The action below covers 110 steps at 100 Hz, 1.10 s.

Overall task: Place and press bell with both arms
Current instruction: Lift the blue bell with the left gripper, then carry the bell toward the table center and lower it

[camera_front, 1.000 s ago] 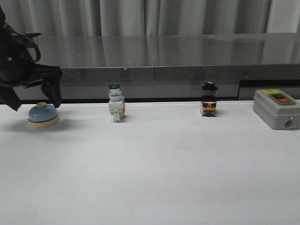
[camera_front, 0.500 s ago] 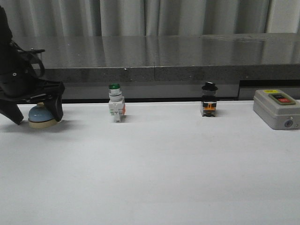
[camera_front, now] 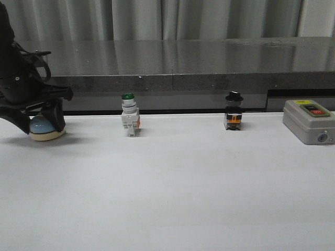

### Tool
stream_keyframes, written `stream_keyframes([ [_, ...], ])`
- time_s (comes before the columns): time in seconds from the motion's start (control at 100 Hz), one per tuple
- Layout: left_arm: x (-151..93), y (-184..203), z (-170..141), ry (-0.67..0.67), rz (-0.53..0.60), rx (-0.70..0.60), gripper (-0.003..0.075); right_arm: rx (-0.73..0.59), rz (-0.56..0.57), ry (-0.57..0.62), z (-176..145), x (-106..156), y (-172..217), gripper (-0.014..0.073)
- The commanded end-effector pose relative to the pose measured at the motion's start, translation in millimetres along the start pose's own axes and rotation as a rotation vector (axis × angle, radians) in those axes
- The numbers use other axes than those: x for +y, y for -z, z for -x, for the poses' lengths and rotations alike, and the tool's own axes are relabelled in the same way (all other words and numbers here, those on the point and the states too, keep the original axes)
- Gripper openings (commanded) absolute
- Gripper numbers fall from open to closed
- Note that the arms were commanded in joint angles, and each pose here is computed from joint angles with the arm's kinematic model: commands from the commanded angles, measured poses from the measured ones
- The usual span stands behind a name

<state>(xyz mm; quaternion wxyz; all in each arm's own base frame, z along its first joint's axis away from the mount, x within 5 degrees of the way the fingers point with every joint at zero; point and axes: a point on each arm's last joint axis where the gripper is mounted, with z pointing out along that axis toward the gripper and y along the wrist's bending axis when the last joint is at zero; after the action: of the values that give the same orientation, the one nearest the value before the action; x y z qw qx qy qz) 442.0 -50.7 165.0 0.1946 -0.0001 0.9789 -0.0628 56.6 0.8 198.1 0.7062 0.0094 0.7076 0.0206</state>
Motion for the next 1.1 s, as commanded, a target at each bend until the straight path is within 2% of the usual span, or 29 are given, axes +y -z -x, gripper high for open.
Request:
stream_keyframes([
  [0.0, -6.8, 38.6, 23.6, 0.01, -0.025, -0.113, 0.0194, -0.113, 0.003, 0.023, 13.6, 0.7, 2.1, -0.006],
  [0.1, -10.6, 54.4, 33.1, 0.004, -0.036, -0.091, 0.0167, -0.113, 0.003, 0.023, 13.6, 0.7, 2.1, -0.006],
  [0.28, -21.4, 91.9, 50.5, 0.006, -0.094, -0.057, 0.0163, -0.113, 0.003, 0.023, 13.6, 0.7, 2.1, -0.006],
  [0.46, -43.5, 122.1, 58.9, -0.078, -0.131, -0.053, 0.0139, -0.113, 0.003, 0.023, 13.6, 0.7, 2.1, -0.006],
  [0.74, -110.7, 145.4, 52.0, -0.279, -0.2, -0.075, 0.0067, -0.113, 0.003, 0.023, 13.6, 0.7, 2.1, -0.006],
  [1.09, -193.9, 149.5, 18.9, -0.454, -0.289, -0.066, -0.0012, -0.113, 0.003, 0.023, 13.6, 0.7, 2.1, -0.006],
])
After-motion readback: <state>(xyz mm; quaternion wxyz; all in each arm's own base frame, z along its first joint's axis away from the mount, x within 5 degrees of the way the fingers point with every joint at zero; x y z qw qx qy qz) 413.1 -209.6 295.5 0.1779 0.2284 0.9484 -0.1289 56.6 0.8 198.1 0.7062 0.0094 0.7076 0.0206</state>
